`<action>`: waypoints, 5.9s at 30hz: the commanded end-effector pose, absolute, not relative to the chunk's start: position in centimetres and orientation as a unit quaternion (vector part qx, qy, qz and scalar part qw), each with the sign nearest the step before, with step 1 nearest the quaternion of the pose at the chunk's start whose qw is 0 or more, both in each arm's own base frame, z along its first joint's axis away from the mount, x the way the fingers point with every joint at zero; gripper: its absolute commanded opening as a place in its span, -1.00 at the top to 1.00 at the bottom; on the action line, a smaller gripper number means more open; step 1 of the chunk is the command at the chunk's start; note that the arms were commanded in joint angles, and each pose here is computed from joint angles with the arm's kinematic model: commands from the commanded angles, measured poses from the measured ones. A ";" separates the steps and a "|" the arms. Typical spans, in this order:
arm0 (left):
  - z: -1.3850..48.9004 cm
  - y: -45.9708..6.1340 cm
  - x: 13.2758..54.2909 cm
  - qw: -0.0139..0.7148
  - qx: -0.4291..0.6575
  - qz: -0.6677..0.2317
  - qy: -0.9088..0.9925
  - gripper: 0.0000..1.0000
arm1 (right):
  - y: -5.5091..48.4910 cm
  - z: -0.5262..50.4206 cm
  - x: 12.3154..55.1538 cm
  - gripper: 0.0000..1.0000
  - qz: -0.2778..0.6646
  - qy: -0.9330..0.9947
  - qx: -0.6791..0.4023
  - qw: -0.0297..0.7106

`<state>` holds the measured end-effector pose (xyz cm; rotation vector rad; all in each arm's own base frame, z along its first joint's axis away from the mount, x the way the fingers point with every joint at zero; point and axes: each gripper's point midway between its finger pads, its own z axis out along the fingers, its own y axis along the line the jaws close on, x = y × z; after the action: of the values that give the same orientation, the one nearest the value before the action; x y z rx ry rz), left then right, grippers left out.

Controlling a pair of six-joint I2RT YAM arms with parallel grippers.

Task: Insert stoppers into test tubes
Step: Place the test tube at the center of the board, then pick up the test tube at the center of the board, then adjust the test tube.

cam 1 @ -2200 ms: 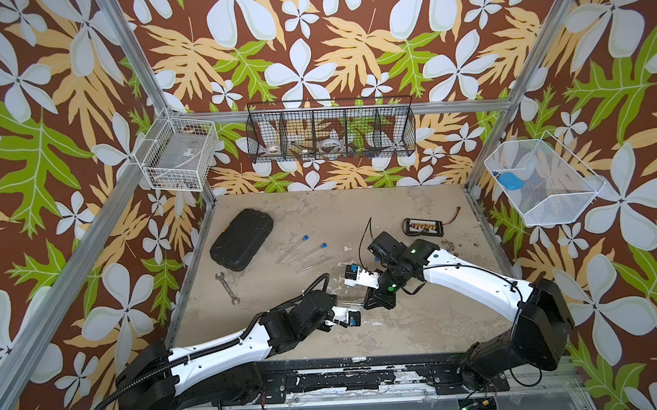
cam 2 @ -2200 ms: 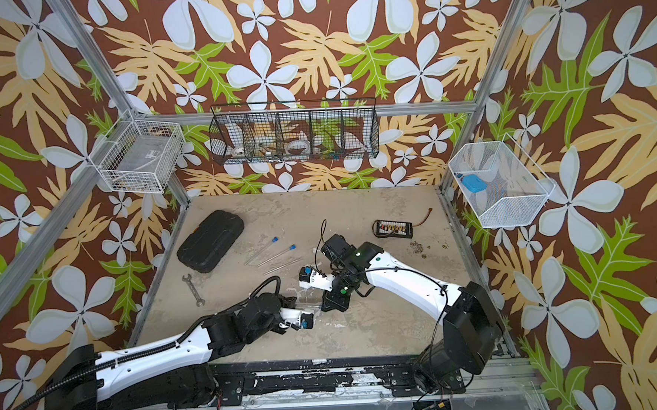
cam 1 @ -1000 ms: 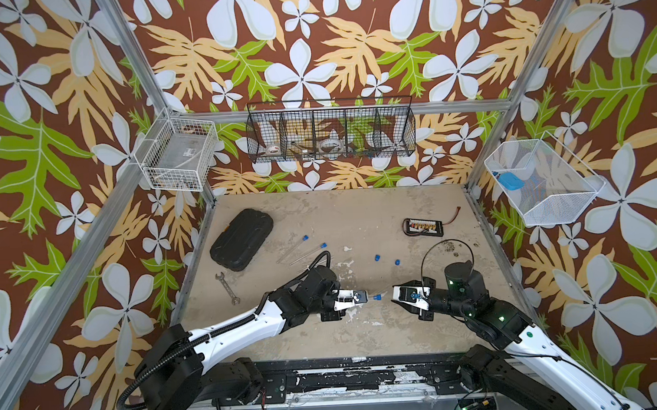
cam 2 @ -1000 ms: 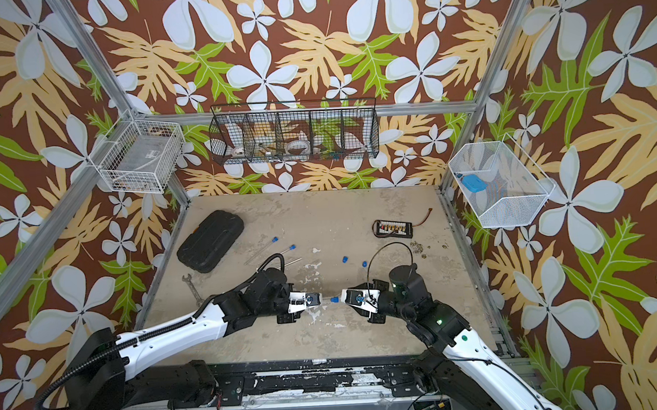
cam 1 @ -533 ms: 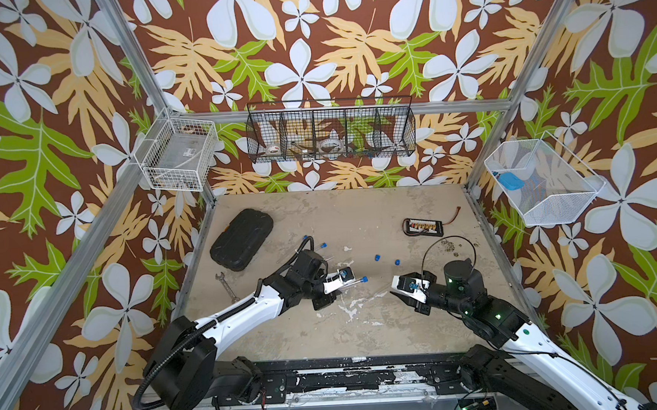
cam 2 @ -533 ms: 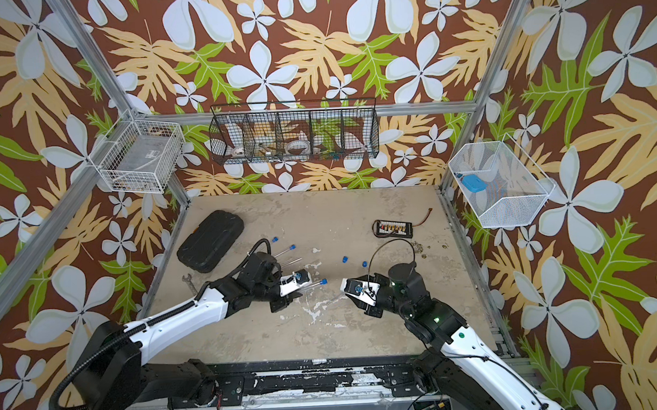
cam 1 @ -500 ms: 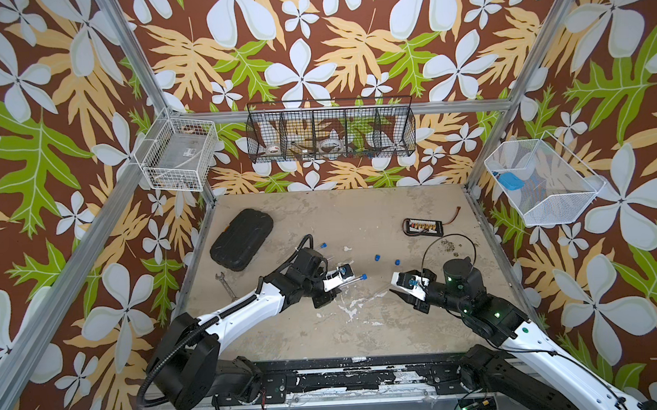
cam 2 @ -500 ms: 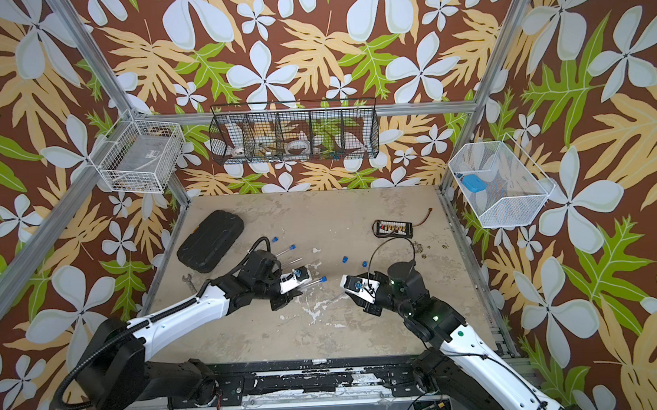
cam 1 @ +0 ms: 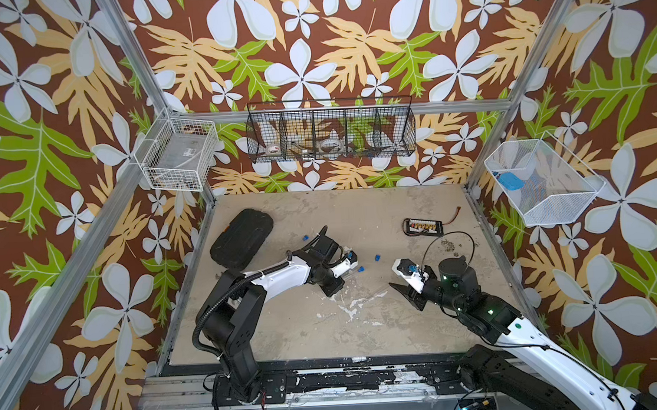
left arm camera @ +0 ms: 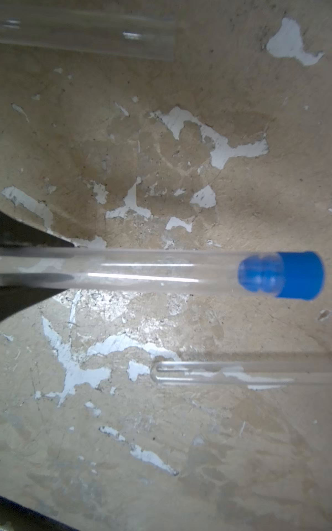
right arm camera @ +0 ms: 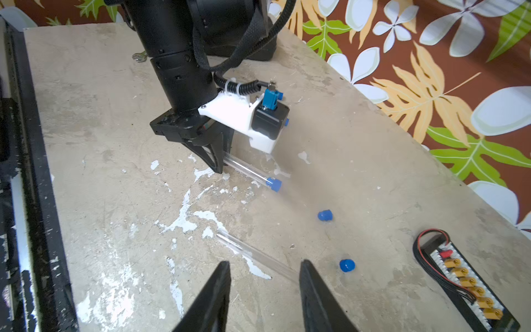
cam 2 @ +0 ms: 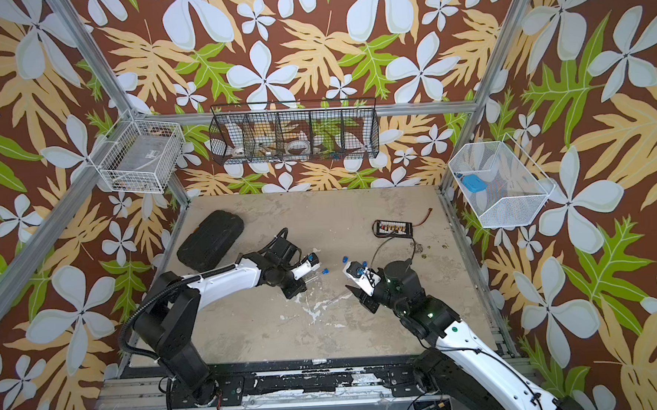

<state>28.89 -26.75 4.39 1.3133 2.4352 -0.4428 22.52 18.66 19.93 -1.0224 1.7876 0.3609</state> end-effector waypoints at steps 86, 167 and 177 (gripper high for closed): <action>4.8 -40.6 26.7 0.209 0.437 -0.128 0.866 0.17 | 5.5 20.8 28.2 0.13 0.059 0.861 0.030 0.504; 16.1 -35.2 20.8 0.456 0.569 -0.196 0.655 0.98 | 21.2 17.0 21.2 0.27 0.417 0.871 -0.193 0.174; 16.1 -35.4 20.7 0.454 0.571 -0.200 0.654 0.97 | 21.5 17.1 21.3 0.39 0.425 0.867 -0.192 0.174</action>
<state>20.74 -35.00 15.52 1.4126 1.6434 -0.4746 21.15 21.27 16.91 -0.5400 2.4731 1.1907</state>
